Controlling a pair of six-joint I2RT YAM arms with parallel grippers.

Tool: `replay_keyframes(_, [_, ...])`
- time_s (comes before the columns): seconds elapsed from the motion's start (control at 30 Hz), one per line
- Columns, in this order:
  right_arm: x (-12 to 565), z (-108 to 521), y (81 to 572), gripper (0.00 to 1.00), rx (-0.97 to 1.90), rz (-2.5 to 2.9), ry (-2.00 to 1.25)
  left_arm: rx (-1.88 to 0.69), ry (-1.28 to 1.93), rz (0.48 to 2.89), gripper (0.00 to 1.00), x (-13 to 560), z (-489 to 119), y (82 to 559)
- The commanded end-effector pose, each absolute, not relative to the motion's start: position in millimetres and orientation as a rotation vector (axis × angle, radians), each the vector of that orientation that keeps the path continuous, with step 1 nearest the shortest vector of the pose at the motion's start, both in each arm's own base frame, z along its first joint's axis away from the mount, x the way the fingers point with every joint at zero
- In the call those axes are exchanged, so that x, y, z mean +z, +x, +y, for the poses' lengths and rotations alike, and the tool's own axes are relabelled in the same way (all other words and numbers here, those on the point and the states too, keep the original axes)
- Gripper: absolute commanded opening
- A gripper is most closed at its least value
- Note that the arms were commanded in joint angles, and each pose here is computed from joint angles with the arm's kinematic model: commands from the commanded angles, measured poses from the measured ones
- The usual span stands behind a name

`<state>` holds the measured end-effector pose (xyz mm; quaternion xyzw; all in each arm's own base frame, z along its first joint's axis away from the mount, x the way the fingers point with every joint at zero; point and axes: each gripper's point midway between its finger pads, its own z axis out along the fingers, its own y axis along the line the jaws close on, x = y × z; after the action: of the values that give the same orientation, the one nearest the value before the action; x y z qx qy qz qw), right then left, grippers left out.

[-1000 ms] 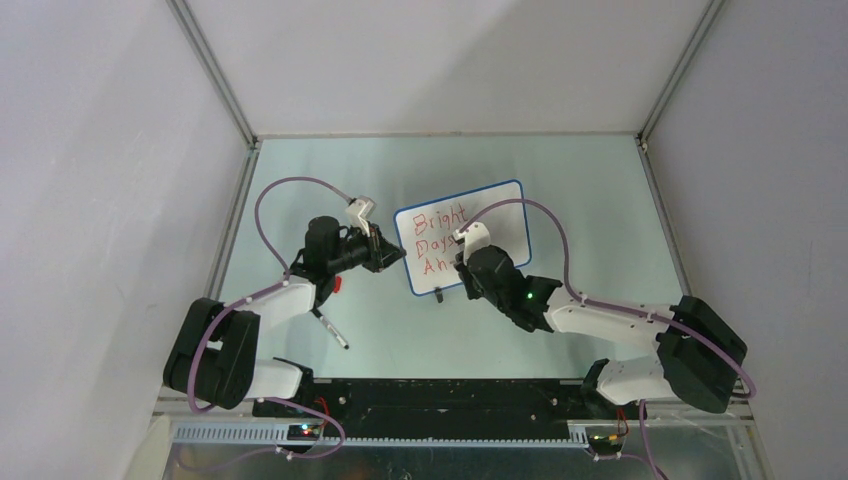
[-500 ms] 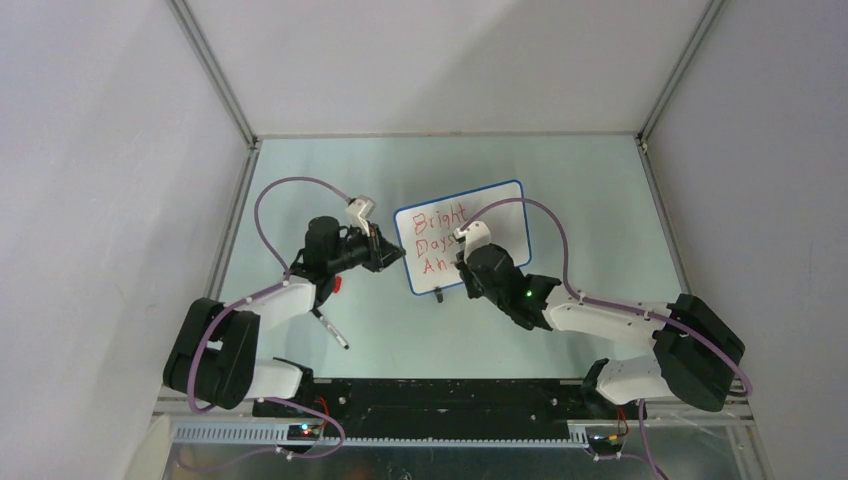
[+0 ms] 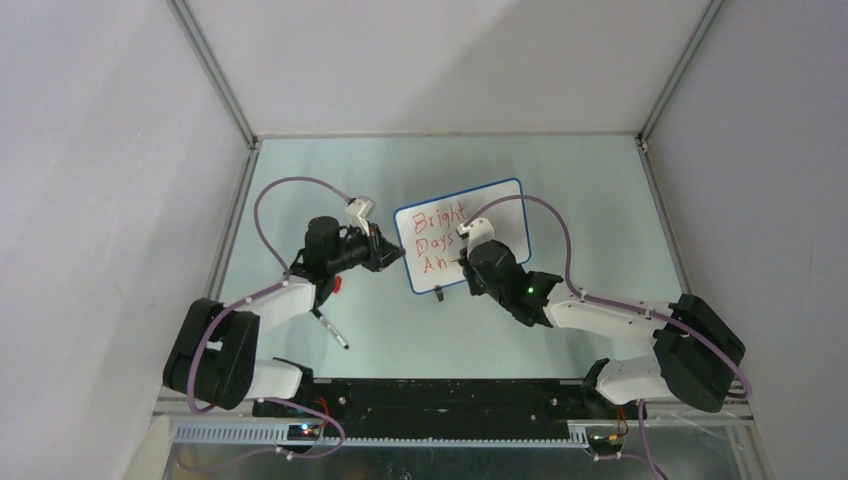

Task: Write a sentence on the whiteboard

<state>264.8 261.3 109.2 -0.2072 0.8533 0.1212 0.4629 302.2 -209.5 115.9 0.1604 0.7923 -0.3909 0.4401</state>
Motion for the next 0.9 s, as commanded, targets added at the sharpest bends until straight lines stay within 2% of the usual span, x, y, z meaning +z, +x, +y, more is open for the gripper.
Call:
replay_keyframes(0.0, [133.4,264.8,279.6,0.0,0.301,2.053,-0.456,-0.97,0.462,1.866,0.18,145.6,-217.3,309.6])
replay_keyframes(0.3, [138.5,269.5,282.1,0.0,0.315,2.045,-0.46,-0.97,0.466,1.869,0.18,145.0,-218.7,309.0])
replay_keyframes(0.53, [135.7,273.6,280.1,0.0,0.335,2.055,-0.478,-0.963,0.467,1.871,0.13,145.1,-218.2,309.0])
replay_keyframes(0.87, [132.9,276.8,277.4,0.0,0.354,2.064,-0.497,-0.959,0.466,1.875,0.11,144.4,-217.7,309.4])
